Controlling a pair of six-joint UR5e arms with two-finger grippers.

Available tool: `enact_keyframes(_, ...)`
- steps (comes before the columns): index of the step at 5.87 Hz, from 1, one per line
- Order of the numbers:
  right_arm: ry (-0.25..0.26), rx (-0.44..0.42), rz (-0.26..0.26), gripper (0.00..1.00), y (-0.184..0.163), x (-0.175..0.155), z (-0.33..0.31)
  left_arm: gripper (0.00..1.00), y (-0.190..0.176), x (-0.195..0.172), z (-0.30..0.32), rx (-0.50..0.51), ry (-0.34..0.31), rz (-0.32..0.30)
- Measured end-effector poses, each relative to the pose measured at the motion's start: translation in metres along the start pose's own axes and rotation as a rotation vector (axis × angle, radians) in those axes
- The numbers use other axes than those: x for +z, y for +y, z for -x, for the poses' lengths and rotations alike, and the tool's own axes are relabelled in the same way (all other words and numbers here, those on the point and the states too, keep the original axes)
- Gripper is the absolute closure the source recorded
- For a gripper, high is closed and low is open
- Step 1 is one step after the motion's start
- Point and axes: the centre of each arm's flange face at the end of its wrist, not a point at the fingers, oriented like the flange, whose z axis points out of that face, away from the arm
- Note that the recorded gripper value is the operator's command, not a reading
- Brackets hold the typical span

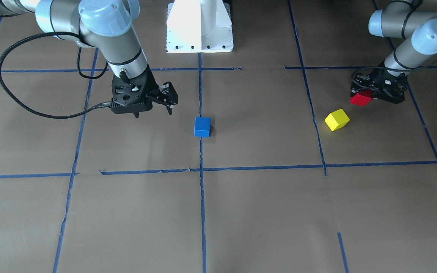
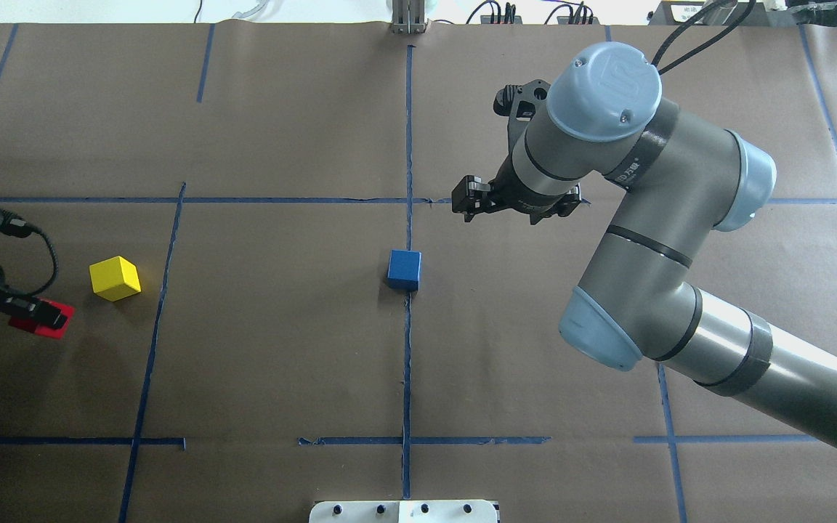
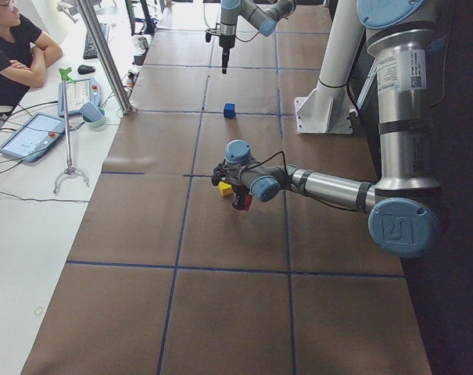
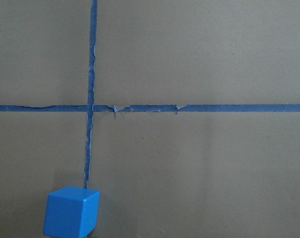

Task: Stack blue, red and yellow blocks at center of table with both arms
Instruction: 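Grasp the red cube with the left gripper while the right gripper withdraws, then carry the red cube with the left gripper above the blue cube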

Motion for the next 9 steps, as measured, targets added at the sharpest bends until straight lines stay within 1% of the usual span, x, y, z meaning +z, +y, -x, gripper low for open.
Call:
enact_keyframes(1,-0.001,0.004,-0.001,0.0,0.001,-0.003,-0.007,1.0,-0.029,-0.036,-0.06,-0.062,0.024,-0.023)
enact_keyframes(2,0.0,0.008,-0.003,0.0,0.0,-0.005,-0.012,1.0,-0.063,-0.065,-0.139,-0.133,0.036,-0.007)
enact_keyframes(3,0.003,0.015,-0.006,0.0,-0.002,-0.006,-0.018,1.0,-0.09,-0.077,-0.226,-0.185,0.035,0.038)
enact_keyframes(4,0.01,0.026,-0.007,0.0,-0.004,-0.008,-0.032,1.0,-0.117,-0.078,-0.298,-0.224,0.027,0.06)
enact_keyframes(5,0.022,0.03,-0.008,0.0,-0.003,-0.009,-0.051,1.0,-0.156,-0.07,-0.35,-0.251,0.022,0.059)
enact_keyframes(6,0.04,0.022,-0.005,0.0,0.001,-0.008,-0.073,1.0,-0.196,-0.051,-0.387,-0.254,0.018,0.049)
enact_keyframes(7,0.059,0.019,-0.002,0.0,0.002,-0.006,-0.091,1.0,-0.224,-0.026,-0.417,-0.243,0.003,0.033)
enact_keyframes(8,0.07,0.023,-0.001,0.0,0.002,-0.005,-0.1,1.0,-0.238,-0.003,-0.447,-0.228,-0.021,0.028)
enact_keyframes(9,0.073,0.023,0.0,0.0,0.003,-0.004,-0.103,1.0,-0.242,0.014,-0.466,-0.22,-0.04,0.038)
